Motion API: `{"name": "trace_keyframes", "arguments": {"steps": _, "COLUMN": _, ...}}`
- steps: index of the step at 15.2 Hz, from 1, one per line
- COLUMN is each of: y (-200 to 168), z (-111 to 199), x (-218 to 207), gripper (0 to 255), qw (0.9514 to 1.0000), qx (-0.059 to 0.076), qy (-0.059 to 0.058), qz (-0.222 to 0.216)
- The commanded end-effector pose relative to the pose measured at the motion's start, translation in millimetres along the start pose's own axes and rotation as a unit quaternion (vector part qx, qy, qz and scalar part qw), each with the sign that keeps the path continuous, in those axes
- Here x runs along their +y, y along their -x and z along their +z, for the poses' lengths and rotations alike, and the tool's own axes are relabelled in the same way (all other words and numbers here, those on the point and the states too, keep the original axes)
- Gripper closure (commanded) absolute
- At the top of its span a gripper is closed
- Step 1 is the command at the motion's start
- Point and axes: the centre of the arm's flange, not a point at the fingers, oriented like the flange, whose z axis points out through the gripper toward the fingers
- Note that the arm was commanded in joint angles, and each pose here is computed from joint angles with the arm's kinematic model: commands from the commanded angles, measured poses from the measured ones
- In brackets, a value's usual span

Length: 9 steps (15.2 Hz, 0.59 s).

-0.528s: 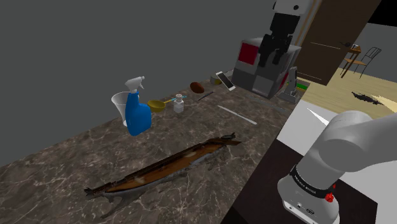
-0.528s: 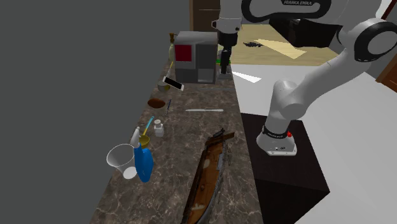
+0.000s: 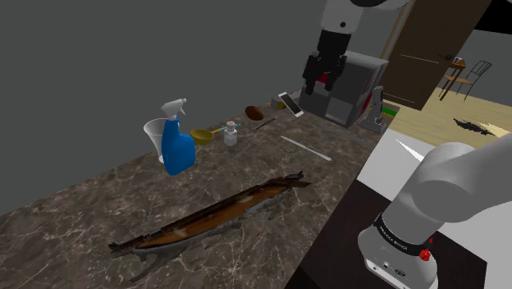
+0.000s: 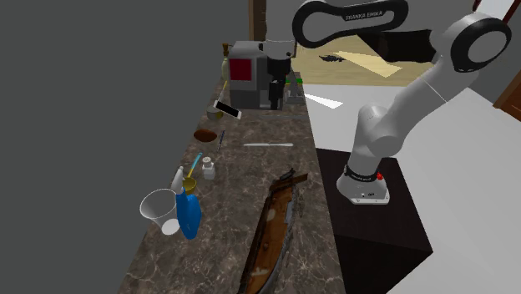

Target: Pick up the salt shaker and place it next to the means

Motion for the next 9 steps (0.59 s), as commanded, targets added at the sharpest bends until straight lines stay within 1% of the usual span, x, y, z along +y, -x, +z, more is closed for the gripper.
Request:
{"name": "trace_keyframes", "arguments": {"steps": 1, "y": -18.7, "z": 13.5, "x": -15.0, "gripper": 0, "qw": 1.0000, "qx": 0.000, "qy": 0.000, "qz": 0.002}}
{"name": "trace_keyframes", "arguments": {"steps": 9, "y": -93.9, "z": 65.3, "x": -69.0, "gripper": 0, "qw": 1.0000, "qx": 0.000, "qy": 0.002, "qz": 0.007}}
